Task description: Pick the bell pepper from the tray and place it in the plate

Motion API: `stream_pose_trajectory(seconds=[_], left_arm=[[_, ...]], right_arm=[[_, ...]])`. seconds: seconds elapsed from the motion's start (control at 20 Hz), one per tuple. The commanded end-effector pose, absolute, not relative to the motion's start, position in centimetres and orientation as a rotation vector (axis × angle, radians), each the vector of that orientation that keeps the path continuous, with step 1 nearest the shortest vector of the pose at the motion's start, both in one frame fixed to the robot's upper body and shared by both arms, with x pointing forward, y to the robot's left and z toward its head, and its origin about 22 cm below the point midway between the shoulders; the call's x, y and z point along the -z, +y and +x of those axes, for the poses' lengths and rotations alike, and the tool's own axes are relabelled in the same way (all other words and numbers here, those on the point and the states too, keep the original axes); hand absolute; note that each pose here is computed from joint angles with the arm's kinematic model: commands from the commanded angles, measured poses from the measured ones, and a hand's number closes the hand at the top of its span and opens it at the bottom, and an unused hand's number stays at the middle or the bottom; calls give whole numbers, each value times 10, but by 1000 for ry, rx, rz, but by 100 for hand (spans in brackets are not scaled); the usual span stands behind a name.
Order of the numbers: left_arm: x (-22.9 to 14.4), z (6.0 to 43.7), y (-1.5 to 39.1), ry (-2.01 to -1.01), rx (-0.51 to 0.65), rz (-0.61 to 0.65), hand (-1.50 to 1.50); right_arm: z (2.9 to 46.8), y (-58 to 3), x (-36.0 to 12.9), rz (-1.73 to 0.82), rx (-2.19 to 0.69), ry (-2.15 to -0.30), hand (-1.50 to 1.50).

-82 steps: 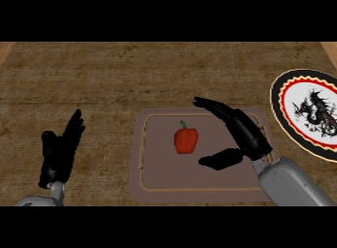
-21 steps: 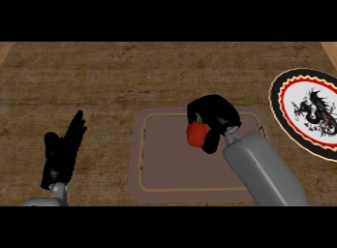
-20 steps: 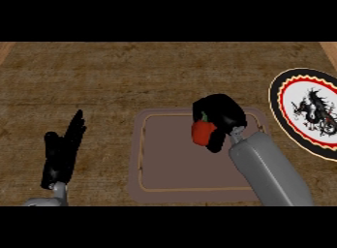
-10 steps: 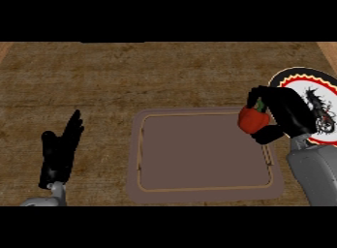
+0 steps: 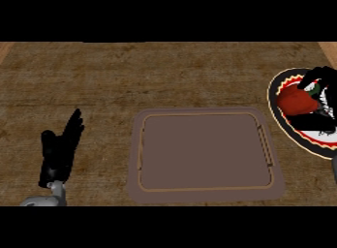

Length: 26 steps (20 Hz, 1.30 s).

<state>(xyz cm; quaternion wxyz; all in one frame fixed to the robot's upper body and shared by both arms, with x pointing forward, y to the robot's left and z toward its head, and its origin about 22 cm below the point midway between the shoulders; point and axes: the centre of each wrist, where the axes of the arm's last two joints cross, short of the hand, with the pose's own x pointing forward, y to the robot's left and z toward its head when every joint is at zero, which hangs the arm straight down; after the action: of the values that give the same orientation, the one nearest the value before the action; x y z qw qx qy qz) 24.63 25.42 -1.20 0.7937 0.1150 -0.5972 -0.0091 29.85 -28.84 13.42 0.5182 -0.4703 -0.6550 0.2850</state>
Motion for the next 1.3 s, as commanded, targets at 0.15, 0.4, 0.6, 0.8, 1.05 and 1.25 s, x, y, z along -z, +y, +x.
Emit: stream_pose_trajectory(seconds=[0.15, 0.4, 0.6, 0.8, 1.05, 1.25], left_arm=[[2, 258, 245, -1282, 31, 226, 0], [4, 229, 259, -1282, 41, 243, 0], [23, 242, 243, -1289, 51, 257, 0], [1, 252, 243, -1297, 37, 231, 0], [2, 245, 248, -1292, 52, 221, 0], [2, 260, 249, -1308, 50, 246, 0]], right_arm=[[328, -333, -147, -1174, -538, -1484, 150], [334, -358, -126, -1184, -559, -1406, 150], [345, -383, -109, -1199, -598, -1373, 150], [350, -430, -96, -1143, -593, -1279, 150], [359, -430, -79, -1002, -689, -1170, 150], [357, -442, -69, -895, -787, -1021, 150]])
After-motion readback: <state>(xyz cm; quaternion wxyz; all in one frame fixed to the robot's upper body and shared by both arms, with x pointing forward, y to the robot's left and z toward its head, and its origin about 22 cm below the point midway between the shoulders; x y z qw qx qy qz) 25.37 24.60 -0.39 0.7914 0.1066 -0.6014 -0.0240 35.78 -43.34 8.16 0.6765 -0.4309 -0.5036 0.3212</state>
